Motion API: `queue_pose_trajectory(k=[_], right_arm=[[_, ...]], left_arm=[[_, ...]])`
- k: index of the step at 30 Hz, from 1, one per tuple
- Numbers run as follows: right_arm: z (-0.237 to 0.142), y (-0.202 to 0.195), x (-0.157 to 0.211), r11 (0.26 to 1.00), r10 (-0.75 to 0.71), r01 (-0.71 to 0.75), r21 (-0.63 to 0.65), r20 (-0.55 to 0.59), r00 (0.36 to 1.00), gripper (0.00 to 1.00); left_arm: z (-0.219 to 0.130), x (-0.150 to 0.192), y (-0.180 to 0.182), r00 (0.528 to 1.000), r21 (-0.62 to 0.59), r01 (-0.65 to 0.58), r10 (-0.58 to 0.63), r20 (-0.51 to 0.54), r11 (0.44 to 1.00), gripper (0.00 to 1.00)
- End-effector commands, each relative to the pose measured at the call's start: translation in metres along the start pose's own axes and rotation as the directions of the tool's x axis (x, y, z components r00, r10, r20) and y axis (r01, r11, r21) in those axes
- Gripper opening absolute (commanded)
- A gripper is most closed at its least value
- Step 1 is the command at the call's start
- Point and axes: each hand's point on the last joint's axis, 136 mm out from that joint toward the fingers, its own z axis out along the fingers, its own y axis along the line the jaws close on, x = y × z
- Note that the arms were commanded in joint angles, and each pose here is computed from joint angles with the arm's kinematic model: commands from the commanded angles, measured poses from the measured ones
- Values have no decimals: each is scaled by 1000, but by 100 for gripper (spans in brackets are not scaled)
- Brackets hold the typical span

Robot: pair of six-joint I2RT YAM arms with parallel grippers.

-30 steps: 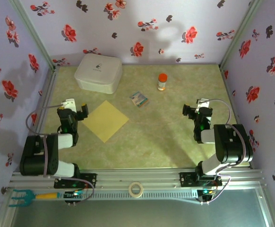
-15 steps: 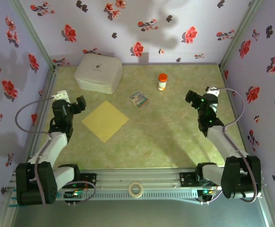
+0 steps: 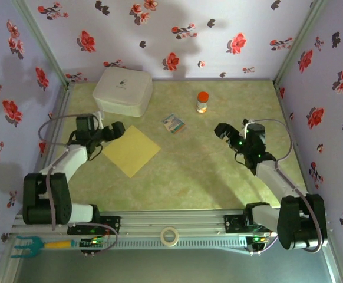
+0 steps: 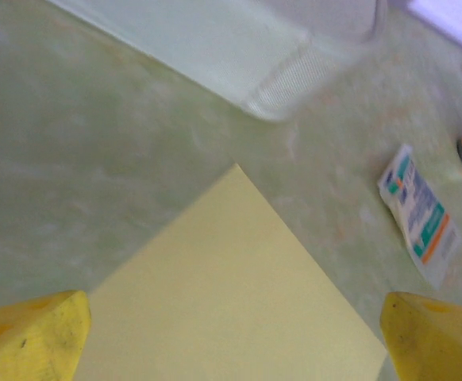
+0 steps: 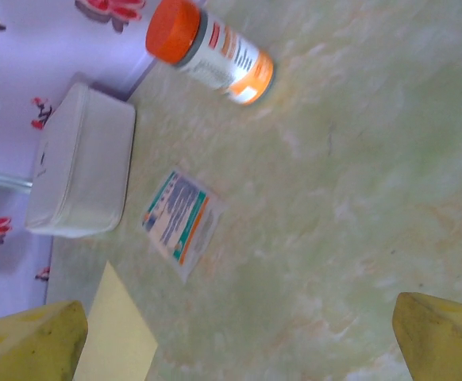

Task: Fold a paper plane with a square sheet of paper (pick it up from the middle)
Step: Rotate the square sheet of paper at the center of the table.

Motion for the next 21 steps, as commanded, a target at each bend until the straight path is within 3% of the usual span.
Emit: queue_pose_trajectory(k=[1, 12, 21], right_arm=[[5, 5, 19, 999, 26, -29, -42, -75, 997, 99], [13, 2, 41, 1000, 30, -30, 0, -154, 988, 99], [9, -13, 48, 995, 62, -48, 86, -167, 984, 99]], left_arm=[[13, 17, -21, 994, 59, -7, 13, -107, 998, 94], [53, 81, -20, 947, 6, 15, -13, -320, 1000, 92], [50, 121, 7, 925, -165, 141, -189, -330, 976, 92]])
